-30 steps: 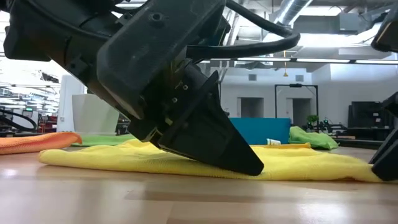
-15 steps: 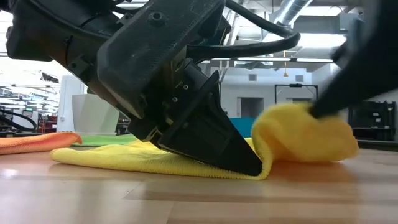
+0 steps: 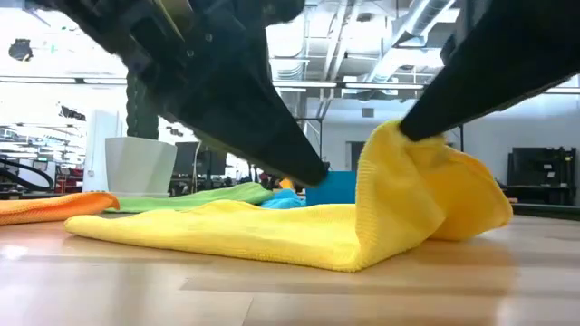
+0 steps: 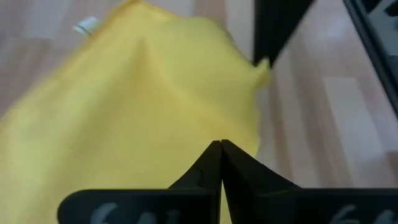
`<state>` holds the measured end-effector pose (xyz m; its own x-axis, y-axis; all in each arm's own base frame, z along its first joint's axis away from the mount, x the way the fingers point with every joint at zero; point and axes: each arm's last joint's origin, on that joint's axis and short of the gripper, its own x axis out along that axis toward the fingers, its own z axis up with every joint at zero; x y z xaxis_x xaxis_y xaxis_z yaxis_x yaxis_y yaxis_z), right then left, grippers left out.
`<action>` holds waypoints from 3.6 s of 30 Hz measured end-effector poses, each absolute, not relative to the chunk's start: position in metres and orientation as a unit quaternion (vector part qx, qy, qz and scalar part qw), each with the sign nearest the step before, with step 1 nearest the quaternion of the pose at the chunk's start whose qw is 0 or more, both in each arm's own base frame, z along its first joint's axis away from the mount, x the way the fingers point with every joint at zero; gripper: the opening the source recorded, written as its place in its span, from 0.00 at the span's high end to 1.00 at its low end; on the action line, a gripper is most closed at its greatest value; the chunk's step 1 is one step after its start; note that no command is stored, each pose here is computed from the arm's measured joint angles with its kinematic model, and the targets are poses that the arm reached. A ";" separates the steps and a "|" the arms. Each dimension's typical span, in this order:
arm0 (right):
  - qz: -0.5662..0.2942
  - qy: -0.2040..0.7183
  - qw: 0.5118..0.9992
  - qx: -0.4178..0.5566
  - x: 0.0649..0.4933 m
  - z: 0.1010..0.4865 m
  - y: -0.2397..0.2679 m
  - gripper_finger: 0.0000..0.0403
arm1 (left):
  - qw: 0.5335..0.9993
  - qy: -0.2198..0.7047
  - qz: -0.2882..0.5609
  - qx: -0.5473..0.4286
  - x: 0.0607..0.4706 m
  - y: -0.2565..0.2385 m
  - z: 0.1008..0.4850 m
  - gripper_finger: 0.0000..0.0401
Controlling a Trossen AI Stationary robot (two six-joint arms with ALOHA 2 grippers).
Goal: Fold microfiber towels
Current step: Fold the yellow towel
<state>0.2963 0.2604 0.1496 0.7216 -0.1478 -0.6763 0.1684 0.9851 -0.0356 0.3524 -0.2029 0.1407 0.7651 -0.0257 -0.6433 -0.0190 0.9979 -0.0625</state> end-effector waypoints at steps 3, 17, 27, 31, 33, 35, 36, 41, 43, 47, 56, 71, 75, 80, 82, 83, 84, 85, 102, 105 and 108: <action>-0.078 0.361 0.929 0.009 0.295 0.150 0.263 0.96 | 0.941 0.339 0.015 -0.018 0.348 -0.205 0.145 1.00; 0.005 0.342 0.939 -0.033 0.334 0.156 0.240 0.94 | 0.927 0.363 0.081 -0.042 0.316 -0.198 0.101 1.00; 0.047 0.337 0.939 -0.046 0.358 0.160 0.213 0.95 | 0.932 0.349 0.082 -0.043 0.313 -0.194 0.096 1.00; 0.056 0.341 0.937 -0.043 0.362 0.160 0.207 0.94 | 0.933 0.349 0.078 -0.032 0.315 -0.194 0.098 1.00; 0.065 0.337 0.938 -0.047 0.364 0.160 0.205 0.94 | 0.933 0.349 0.078 -0.029 0.315 -0.195 0.099 1.00; 0.069 0.330 0.940 -0.049 0.366 0.160 0.202 0.95 | 0.933 0.349 0.079 -0.029 0.315 -0.195 0.098 1.00; 0.071 0.329 0.940 -0.050 0.366 0.159 0.201 0.96 | 0.933 0.349 0.079 -0.028 0.315 -0.195 0.098 1.00; 0.081 0.330 0.940 -0.044 0.367 0.157 0.198 0.95 | 0.932 0.355 0.074 -0.010 0.313 -0.193 0.105 1.00; 0.082 0.329 0.940 -0.046 0.368 0.157 0.198 0.94 | 0.932 0.353 0.077 -0.003 0.311 -0.190 0.116 1.00; 0.084 0.329 0.940 -0.045 0.368 0.157 0.197 0.94 | 0.933 0.347 0.093 0.009 0.303 -0.184 0.143 1.00; 0.084 0.327 0.940 -0.048 0.369 0.158 0.196 0.94 | 0.920 0.386 0.065 -0.013 0.268 -0.191 0.176 1.00; 0.093 0.307 0.946 -0.044 0.378 0.161 0.185 0.94 | 0.908 0.403 0.114 -0.029 0.247 -0.171 0.114 1.00; 0.104 0.304 0.946 -0.040 0.383 0.157 0.181 0.95 | 0.910 0.395 0.120 -0.037 0.245 -0.167 0.109 1.00; 0.137 0.295 0.945 -0.021 0.393 0.145 0.182 0.95 | 0.911 0.392 0.129 -0.028 0.248 -0.161 0.108 1.00; 0.134 0.316 0.939 -0.024 0.393 0.137 0.182 0.94 | 0.912 0.389 0.132 -0.023 0.250 -0.158 0.108 1.00; 0.134 0.326 0.936 -0.026 0.392 0.134 0.182 0.94 | 0.912 0.387 0.134 -0.025 0.251 -0.157 0.109 1.00; 0.138 0.320 0.937 -0.025 0.396 0.133 0.184 0.93 | 0.912 0.387 0.134 -0.026 0.252 -0.156 0.109 1.00; 0.141 0.305 0.942 -0.021 0.401 0.135 0.187 0.94 | 0.912 0.386 0.136 -0.025 0.253 -0.154 0.109 1.00; 0.146 0.310 0.939 -0.023 0.421 0.128 0.173 0.95 | 0.918 0.372 0.133 -0.020 0.259 -0.152 0.111 1.00; 0.148 0.312 0.938 -0.018 0.422 0.124 0.170 0.95 | 0.919 0.369 0.135 -0.013 0.259 -0.151 0.111 1.00; 0.147 0.308 0.940 -0.018 0.423 0.125 0.169 0.93 | 0.920 0.367 0.138 -0.007 0.260 -0.150 0.112 1.00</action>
